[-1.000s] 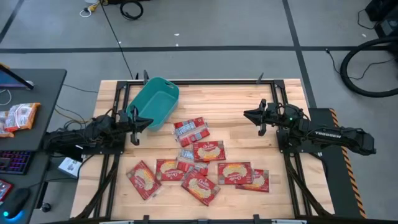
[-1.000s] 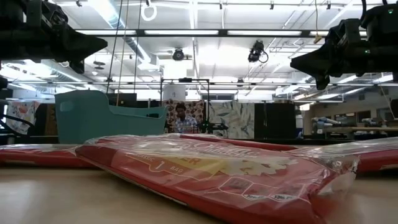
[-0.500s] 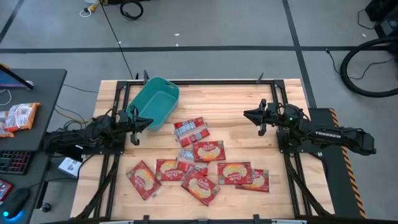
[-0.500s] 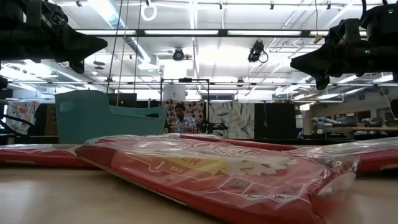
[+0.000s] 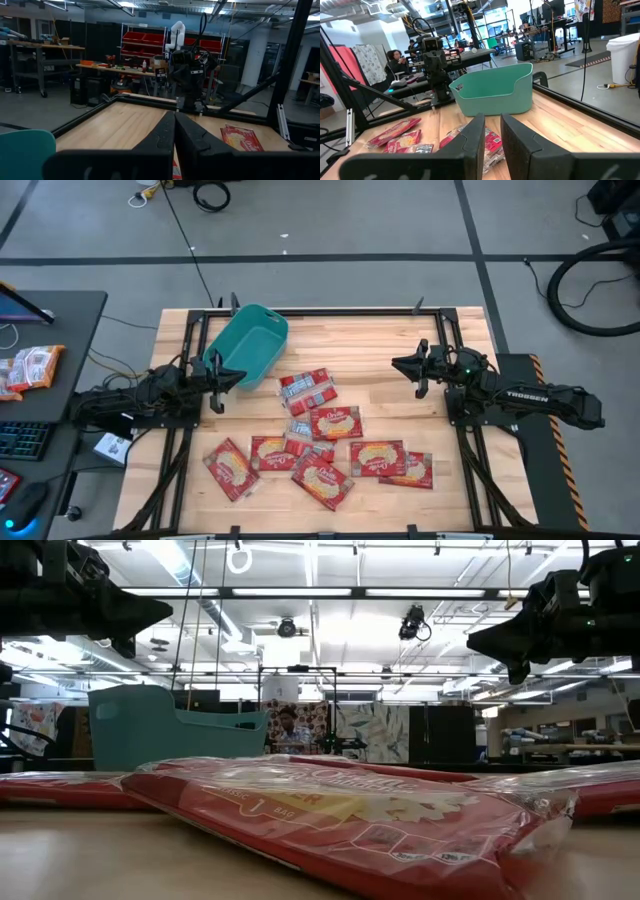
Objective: Sort popcorn bags into baskets
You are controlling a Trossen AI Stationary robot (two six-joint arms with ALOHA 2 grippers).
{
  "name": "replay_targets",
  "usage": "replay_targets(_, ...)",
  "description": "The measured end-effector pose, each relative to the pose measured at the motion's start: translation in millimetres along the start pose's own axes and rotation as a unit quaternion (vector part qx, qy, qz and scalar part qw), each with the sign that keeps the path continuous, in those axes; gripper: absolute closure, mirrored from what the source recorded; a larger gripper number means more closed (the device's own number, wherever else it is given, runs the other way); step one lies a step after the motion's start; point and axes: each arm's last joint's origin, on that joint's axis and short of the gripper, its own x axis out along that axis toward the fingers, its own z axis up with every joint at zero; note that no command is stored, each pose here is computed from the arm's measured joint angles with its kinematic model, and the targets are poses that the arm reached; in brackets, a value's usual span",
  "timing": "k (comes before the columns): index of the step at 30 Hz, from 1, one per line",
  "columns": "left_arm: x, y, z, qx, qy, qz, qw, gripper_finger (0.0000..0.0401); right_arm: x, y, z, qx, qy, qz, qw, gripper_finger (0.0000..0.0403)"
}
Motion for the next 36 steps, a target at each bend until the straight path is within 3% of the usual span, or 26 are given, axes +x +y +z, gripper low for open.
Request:
replay_targets(3,-0.2,-0.7,6.5,0.025,-0.033,-0.003,0.999,0.0390,0.0,0.0,0.1,0.000,0.000,0.000,1.000,0.0337)
replay_targets(9,-1.9,-2.1,19.1,0.017,-0.099,-0.009,0.995,0.0390,0.0,0.0,0.0,0.000,0.000,0.000,1.000,0.0337)
replay_targets(20,-3.3,-2.7,25.0,0.026,-0.130,-0.010,0.991,0.0390,-0.1,-0.2,4.1,-0.014,-0.024,-0.015,0.999,0.0337)
replay_targets(26,-3.9,-2.9,27.0,-0.036,-0.140,-0.020,0.989,0.0390,-0.2,0.1,6.2,-0.035,-0.035,-0.018,0.999,0.0337)
replay_targets(30,-3.5,-2.7,25.6,-0.032,-0.132,-0.018,0.991,0.0390,-0.3,-0.6,7.1,-0.045,-0.041,-0.032,0.998,0.0337)
replay_targets(36,-3.3,-2.7,25.1,-0.046,-0.129,-0.020,0.990,0.0390,-0.4,-1.6,7.5,0.000,-0.049,-0.048,0.998,0.0337)
